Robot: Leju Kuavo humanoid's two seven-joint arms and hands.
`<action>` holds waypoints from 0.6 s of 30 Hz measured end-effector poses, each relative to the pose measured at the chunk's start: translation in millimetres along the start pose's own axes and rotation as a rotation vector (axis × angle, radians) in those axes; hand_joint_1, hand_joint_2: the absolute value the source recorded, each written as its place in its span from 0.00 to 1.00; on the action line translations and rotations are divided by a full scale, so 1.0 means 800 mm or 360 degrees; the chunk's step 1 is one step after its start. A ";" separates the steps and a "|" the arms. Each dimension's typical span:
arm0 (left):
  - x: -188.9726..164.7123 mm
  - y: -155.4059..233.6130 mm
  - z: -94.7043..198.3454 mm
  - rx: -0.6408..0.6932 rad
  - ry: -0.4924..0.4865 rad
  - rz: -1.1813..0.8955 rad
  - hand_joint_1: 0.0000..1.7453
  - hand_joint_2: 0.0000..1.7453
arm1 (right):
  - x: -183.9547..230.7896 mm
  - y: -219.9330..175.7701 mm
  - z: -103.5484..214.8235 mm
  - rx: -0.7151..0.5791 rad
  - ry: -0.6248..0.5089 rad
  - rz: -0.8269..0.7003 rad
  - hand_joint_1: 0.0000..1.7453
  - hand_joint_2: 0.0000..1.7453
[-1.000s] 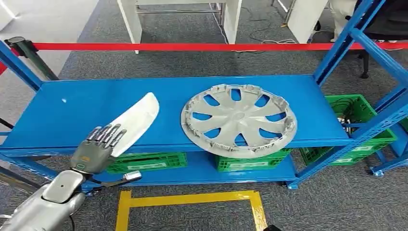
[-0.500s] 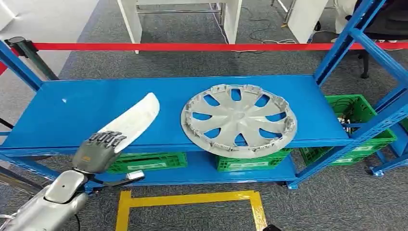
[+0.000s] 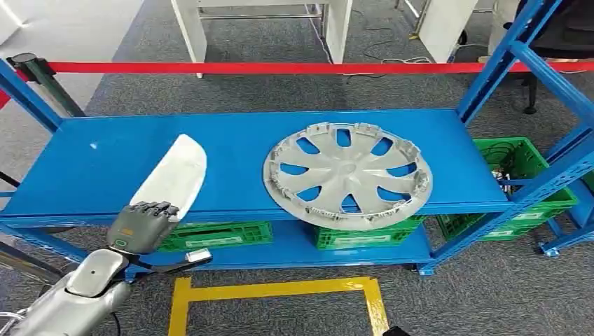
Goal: Take the parts from the cabinet and place them on the table.
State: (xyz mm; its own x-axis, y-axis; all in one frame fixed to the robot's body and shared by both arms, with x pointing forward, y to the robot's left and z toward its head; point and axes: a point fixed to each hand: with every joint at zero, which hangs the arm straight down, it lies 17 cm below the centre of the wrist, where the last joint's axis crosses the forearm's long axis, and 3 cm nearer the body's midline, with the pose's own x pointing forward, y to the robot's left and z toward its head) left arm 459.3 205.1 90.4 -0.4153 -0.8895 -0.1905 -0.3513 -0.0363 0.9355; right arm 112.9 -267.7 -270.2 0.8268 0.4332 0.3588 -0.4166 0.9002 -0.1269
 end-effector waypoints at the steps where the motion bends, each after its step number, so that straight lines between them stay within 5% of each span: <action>1: -0.001 0.000 0.000 0.0001 0.0000 0.0002 1.00 1.00 | 0.000 0.000 0.000 -0.0001 -0.0001 0.0000 0.00 0.00; 15: -0.005 0.035 -0.005 0.0128 0.0021 0.0018 1.00 1.00 | 0.004 -0.002 -0.001 -0.0004 -0.0009 0.0018 0.00 0.00; 16: -0.002 0.051 -0.008 0.0187 0.0014 0.0035 1.00 1.00 | 0.004 -0.003 -0.001 -0.0007 -0.0010 0.0016 0.00 1.00; 18: 0.009 0.090 -0.016 0.0331 -0.0011 0.0112 1.00 1.00 | 0.004 -0.004 -0.001 -0.0017 -0.0013 0.0012 0.00 1.00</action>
State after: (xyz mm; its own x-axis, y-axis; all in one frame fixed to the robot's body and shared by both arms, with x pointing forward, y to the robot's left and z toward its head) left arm 442.1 190.3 160.0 -0.4504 -0.8833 -0.1298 -0.4867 0.1211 0.8651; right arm 116.9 -269.1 -269.5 0.8208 0.4394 0.3651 -0.4184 0.8975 -0.1395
